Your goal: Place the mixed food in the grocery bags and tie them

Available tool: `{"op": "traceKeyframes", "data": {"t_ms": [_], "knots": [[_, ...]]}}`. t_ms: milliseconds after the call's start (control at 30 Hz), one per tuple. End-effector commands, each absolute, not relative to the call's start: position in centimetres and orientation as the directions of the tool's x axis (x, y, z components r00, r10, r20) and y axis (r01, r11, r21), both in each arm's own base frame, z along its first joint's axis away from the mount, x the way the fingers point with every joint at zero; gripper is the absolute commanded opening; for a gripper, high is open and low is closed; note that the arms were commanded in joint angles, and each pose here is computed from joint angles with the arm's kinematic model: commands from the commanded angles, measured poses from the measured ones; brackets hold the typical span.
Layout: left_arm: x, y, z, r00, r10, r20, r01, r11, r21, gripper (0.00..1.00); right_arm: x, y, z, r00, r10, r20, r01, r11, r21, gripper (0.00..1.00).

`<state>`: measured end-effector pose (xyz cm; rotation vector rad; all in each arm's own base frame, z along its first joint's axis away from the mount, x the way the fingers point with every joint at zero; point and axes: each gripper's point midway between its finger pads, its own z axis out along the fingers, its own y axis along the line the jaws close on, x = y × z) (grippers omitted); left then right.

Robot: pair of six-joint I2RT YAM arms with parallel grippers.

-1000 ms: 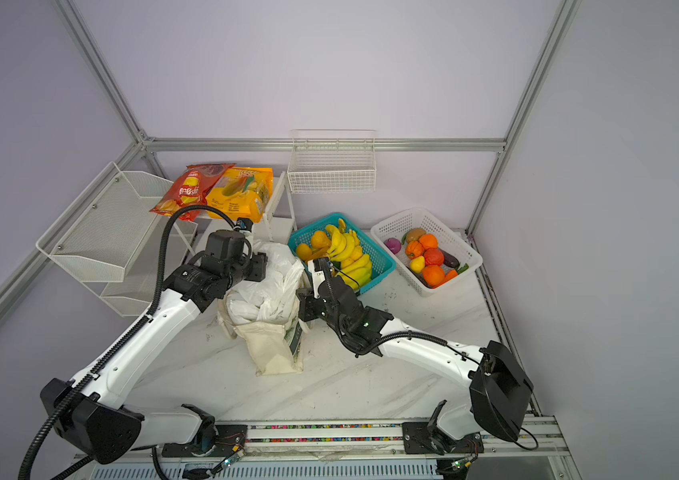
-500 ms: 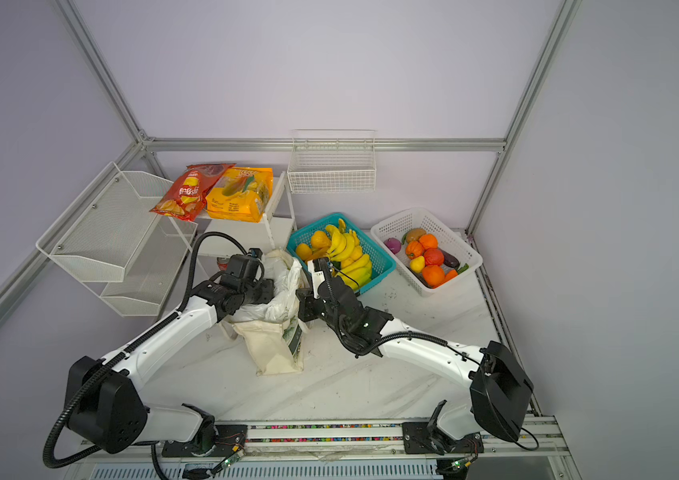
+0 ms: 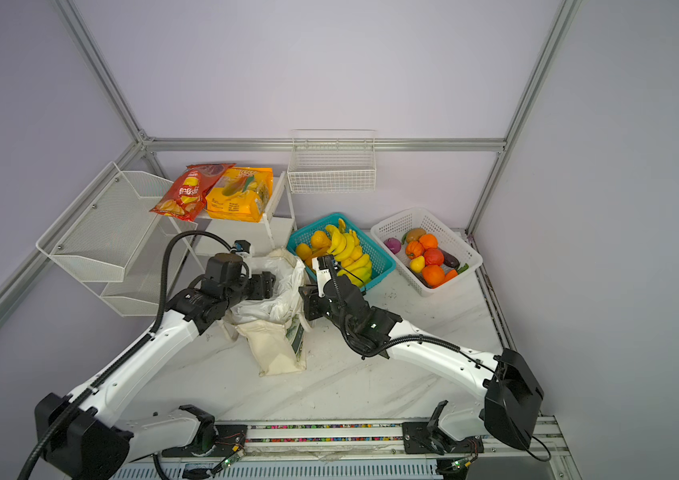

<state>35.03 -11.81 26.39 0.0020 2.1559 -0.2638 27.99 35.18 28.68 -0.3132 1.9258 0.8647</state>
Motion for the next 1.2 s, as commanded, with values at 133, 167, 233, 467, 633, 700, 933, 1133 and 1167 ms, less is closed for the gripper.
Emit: {"op": "traceKeyframes", "data": {"t_ms": [133, 167, 233, 467, 633, 700, 933, 1133, 1167], "knots": [[33.0, -9.6, 34.5, -0.383, -0.151, -0.911, 0.085, 0.977, -0.197, 0.86, 28.4, 36.3, 29.0, -0.502, 0.098, -0.859, -0.561, 0.719, 0.41, 0.45], [32.6, -9.1, 34.8, -0.378, -0.15, -0.913, 0.072, 0.979, -0.191, 0.86, 28.4, 36.7, 28.6, -0.513, 0.089, -0.854, -0.56, 0.719, 0.412, 0.48], [31.9, -8.4, 35.2, -0.369, -0.145, -0.918, 0.054, 0.983, -0.177, 0.86, 29.1, 36.7, 27.4, -0.53, 0.071, -0.845, -0.528, 0.752, 0.395, 0.5], [30.3, -7.7, 35.2, -0.363, -0.136, -0.922, 0.057, 0.984, -0.168, 0.87, 30.1, 36.3, 25.2, -0.553, 0.031, -0.833, -0.468, 0.815, 0.341, 0.47], [29.9, -7.4, 34.8, -0.372, -0.116, -0.921, 0.055, 0.988, -0.147, 0.87, 29.9, 36.1, 24.4, -0.58, -0.002, -0.815, -0.457, 0.828, 0.324, 0.12], [29.8, -7.4, 34.8, -0.371, -0.109, -0.922, 0.062, 0.988, -0.142, 0.87, 29.6, 35.3, 24.9, -0.585, -0.008, -0.811, -0.447, 0.838, 0.314, 0.0], [29.8, -7.5, 35.8, -0.361, -0.08, -0.929, 0.08, 0.99, -0.116, 0.87, 29.1, 29.5, 28.7, -0.555, -0.074, -0.829, -0.463, 0.855, 0.235, 0.0], [30.1, -7.8, 36.0, -0.36, -0.074, -0.93, 0.09, 0.989, -0.114, 0.88, 30.4, 25.5, 28.0, -0.592, -0.162, -0.79, -0.536, 0.811, 0.235, 0.0], [30.1, -7.8, 35.9, -0.362, -0.073, -0.929, 0.09, 0.99, -0.113, 0.87, 30.9, 24.8, 27.8, -0.593, -0.169, -0.787, -0.529, 0.819, 0.223, 0.0]]}}
